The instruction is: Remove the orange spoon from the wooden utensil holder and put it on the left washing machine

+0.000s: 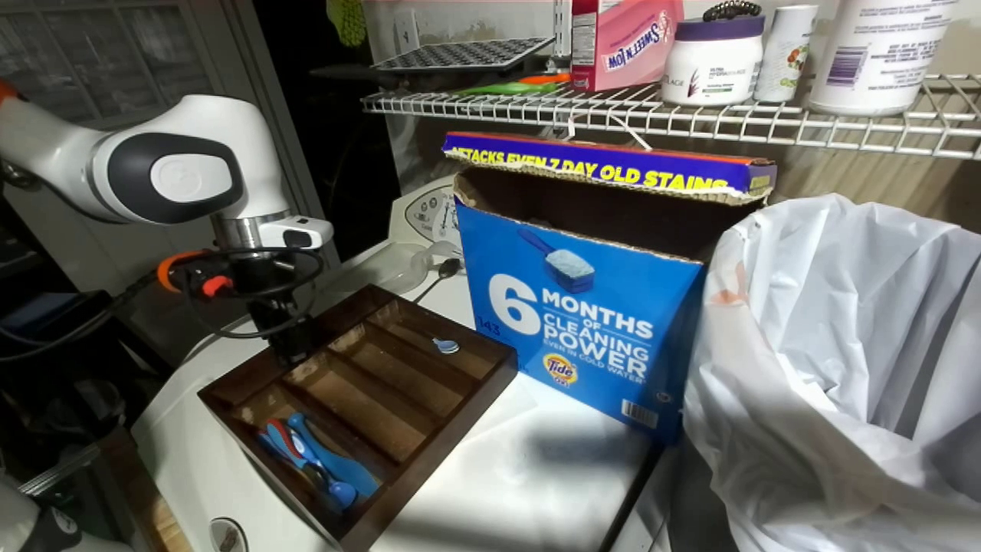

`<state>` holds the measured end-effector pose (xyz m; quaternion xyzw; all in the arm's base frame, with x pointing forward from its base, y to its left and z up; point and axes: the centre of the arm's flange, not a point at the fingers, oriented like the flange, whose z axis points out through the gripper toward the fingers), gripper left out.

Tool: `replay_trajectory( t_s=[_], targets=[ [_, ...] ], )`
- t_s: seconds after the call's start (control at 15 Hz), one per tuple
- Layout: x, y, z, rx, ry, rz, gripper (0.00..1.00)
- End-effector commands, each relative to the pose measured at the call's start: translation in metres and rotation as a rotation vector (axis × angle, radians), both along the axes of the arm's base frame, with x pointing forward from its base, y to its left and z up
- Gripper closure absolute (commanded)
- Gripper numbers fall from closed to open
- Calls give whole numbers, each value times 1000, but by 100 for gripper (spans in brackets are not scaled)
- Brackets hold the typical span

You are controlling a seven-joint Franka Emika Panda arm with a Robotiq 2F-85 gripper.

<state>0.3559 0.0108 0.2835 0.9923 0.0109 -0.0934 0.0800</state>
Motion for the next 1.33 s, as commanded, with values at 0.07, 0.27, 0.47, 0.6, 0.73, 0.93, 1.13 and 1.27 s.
replay_trajectory(
  t_s=[0.07, 0.27, 0.47, 0.6, 0.73, 0.93, 1.13, 1.27],
  targets=[
    [2, 0, -11, -23, -16, 2, 86],
    [2, 0, -14, -24, -14, 3, 100],
    [4, 0, -13, -28, -21, 2, 100],
    [4, 0, -12, -28, -22, 2, 95],
    [4, 0, -13, -31, -22, 2, 73],
    [6, -1, -13, -32, -32, -1, 57],
    [7, -2, -13, -38, -42, -2, 65],
    [7, -1, -14, -39, -42, -2, 82]
  ],
)
